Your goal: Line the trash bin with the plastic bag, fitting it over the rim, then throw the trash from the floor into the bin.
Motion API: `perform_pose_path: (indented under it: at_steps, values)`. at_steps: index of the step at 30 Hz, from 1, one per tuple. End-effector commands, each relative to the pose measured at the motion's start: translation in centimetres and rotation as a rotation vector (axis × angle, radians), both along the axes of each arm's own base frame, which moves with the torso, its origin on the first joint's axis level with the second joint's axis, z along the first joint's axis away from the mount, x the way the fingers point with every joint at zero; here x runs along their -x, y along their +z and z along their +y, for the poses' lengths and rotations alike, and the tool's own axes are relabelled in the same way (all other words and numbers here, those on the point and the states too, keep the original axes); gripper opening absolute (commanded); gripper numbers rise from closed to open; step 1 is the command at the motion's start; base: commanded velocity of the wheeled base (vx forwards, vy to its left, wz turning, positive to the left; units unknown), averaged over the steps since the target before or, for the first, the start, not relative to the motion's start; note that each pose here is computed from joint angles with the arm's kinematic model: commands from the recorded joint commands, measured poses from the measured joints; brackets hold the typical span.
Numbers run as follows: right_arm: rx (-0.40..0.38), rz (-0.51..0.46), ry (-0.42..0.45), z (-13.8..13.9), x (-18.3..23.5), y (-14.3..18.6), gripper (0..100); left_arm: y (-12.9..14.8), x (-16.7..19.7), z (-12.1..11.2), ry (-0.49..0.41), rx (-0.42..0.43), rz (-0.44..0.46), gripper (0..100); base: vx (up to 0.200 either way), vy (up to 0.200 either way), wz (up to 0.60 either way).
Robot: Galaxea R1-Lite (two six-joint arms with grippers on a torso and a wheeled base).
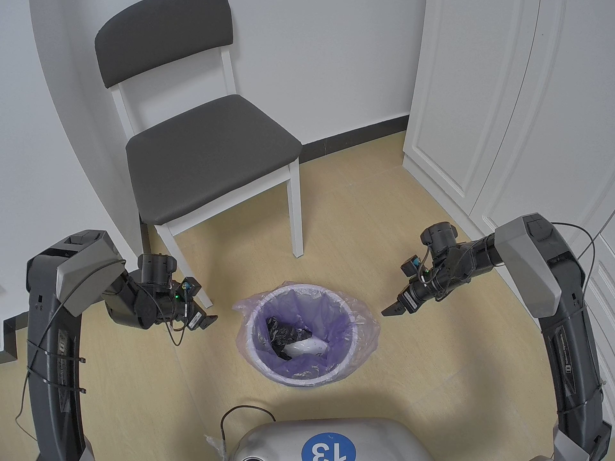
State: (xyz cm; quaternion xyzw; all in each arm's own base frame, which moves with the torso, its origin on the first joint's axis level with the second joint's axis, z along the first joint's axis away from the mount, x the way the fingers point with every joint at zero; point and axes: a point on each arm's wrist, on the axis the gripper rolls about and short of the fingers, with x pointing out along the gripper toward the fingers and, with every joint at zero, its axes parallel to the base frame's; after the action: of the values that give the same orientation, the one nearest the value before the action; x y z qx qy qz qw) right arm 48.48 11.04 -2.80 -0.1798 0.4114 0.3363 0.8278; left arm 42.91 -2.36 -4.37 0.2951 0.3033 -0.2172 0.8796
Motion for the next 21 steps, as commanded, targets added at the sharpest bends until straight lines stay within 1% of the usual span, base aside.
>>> perform_pose_path:
  at_steps: [1,3,5,9,10,12,18,21]
  values:
    - [0.020,-0.003,0.022,1.3,-0.6,-0.6,100,-0.3,1.1,0.7,0.010,0.005,0.014,100,0.000,0.000,0.00]
    - [0.017,-0.006,0.026,1.4,-0.6,-0.2,100,-0.2,1.2,1.0,0.015,0.006,0.014,100,0.000,0.000,0.00]
    - [0.021,0.019,0.036,1.7,-0.3,0.6,100,0.2,1.5,1.4,0.016,0.013,0.016,100,0.000,0.000,0.00]
    - [0.018,0.024,0.068,3.6,0.3,1.0,100,0.0,1.8,1.8,0.021,0.019,0.011,100,0.000,0.000,0.00]
    - [0.017,0.025,0.067,3.6,0.3,1.0,100,0.0,1.8,1.8,0.021,0.019,0.011,100,0.000,0.000,0.00]
    - [0.012,0.033,0.063,4.5,0.4,0.6,100,-0.4,2.2,1.9,0.021,0.020,0.004,100,0.000,0.000,0.00]
    - [0.002,0.073,0.039,5.3,0.5,-1.5,100,-0.5,2.5,2.4,0.034,0.021,-0.007,100,0.000,0.000,0.00]
    - [0.001,0.076,0.035,5.5,0.3,-3.6,100,-0.7,2.7,2.6,0.030,0.030,0.000,100,0.000,0.000,0.00]
